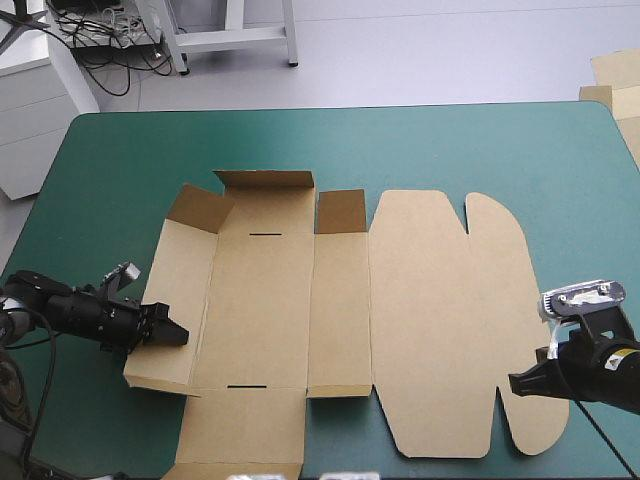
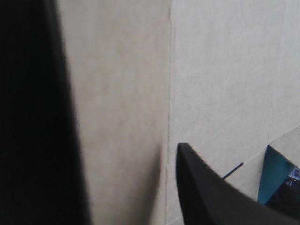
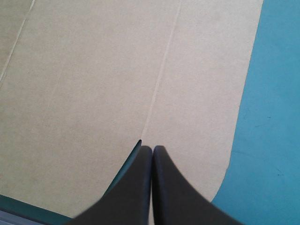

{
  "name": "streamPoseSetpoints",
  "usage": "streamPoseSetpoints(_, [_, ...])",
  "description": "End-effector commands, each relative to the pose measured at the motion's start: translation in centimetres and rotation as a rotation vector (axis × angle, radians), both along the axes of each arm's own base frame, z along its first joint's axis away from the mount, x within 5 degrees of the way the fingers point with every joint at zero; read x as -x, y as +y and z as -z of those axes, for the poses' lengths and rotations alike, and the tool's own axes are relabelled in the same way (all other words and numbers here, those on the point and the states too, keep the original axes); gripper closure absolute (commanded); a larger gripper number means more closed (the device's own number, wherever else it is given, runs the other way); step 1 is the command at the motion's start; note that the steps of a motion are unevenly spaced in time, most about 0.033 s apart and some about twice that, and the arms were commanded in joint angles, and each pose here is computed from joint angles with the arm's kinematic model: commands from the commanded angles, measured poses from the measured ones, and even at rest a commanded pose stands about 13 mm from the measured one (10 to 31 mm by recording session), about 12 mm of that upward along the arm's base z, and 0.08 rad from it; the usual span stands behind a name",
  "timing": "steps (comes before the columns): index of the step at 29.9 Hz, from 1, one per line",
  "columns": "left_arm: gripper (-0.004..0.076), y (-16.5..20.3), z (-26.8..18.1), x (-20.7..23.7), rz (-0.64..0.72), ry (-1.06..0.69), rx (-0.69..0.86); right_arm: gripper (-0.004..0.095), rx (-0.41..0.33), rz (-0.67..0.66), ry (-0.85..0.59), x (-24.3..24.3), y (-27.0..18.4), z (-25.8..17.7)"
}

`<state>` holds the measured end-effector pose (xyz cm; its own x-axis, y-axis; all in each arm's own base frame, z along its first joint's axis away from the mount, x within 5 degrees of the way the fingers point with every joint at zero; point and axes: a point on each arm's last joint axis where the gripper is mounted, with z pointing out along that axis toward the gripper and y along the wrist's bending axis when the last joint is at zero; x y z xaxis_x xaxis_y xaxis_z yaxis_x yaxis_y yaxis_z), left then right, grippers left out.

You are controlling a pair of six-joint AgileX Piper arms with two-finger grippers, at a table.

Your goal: Fold the box

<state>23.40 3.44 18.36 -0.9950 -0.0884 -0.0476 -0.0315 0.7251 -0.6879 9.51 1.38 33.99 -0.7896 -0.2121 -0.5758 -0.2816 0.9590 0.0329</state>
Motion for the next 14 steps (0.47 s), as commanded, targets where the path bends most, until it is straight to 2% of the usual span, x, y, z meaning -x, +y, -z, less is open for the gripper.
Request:
streamPoseSetpoints(1, [0.0702,-0.5,-0.6,0.3,0.032,0.0,0.029,0.0928,-0.012,-0.003,-0.041,-0.1,0.1,-0.8])
streamPoseSetpoints(2, [0.0731,-0.5,-0.6,0.3,0.032,-0.005,0.025,0.0928,-0.012,-0.003,-0.041,-0.1,0.1,-0.8])
streamPoseSetpoints(14, [0.0734,0.1,-1.5,-0.7,0.041,-0.046,-0.032,0.0928,-0.012,-0.003,-0.041,-0.1,0.1,-0.8])
